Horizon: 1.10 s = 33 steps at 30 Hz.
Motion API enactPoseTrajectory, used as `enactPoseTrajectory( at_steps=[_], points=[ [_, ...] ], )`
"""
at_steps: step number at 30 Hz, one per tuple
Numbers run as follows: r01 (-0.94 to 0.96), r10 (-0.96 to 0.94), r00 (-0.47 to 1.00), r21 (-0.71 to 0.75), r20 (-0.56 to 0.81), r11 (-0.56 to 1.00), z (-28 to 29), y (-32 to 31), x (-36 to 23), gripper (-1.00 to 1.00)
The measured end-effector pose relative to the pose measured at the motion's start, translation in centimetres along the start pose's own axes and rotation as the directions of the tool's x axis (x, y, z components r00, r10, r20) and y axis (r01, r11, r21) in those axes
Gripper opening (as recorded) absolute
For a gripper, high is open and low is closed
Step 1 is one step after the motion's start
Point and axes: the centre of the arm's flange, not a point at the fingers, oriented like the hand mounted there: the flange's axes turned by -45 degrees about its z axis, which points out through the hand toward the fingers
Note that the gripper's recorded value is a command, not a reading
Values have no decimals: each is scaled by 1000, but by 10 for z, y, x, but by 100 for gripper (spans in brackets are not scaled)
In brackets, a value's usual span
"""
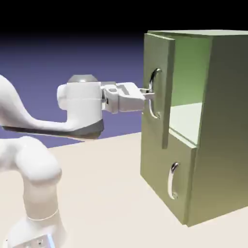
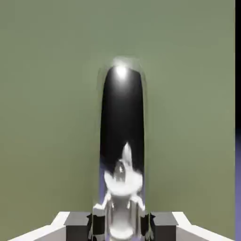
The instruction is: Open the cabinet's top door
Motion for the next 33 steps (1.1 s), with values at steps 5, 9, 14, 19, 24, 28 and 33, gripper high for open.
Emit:
enactPoseTrajectory(
  at_steps=[5, 9, 14, 19, 24, 28, 33],
  points=[
    [0, 0, 1000, -80, 0, 997, -25, -13, 0, -100],
    [0, 0, 1000, -135, 0, 991, -41, -23, 0, -100],
    [0, 0, 1000, -202, 0, 979, -61, -36, 0, -100],
    [0, 0, 1000, -280, 0, 960, -83, -54, 0, -100],
    [0, 0, 1000, -362, 0, 932, -104, -74, 0, -100],
    [-1, 1, 1000, -430, 0, 903, -122, -94, 0, -100],
    [-1, 1, 1000, -528, 0, 850, -145, -125, 0, -100]
  ],
)
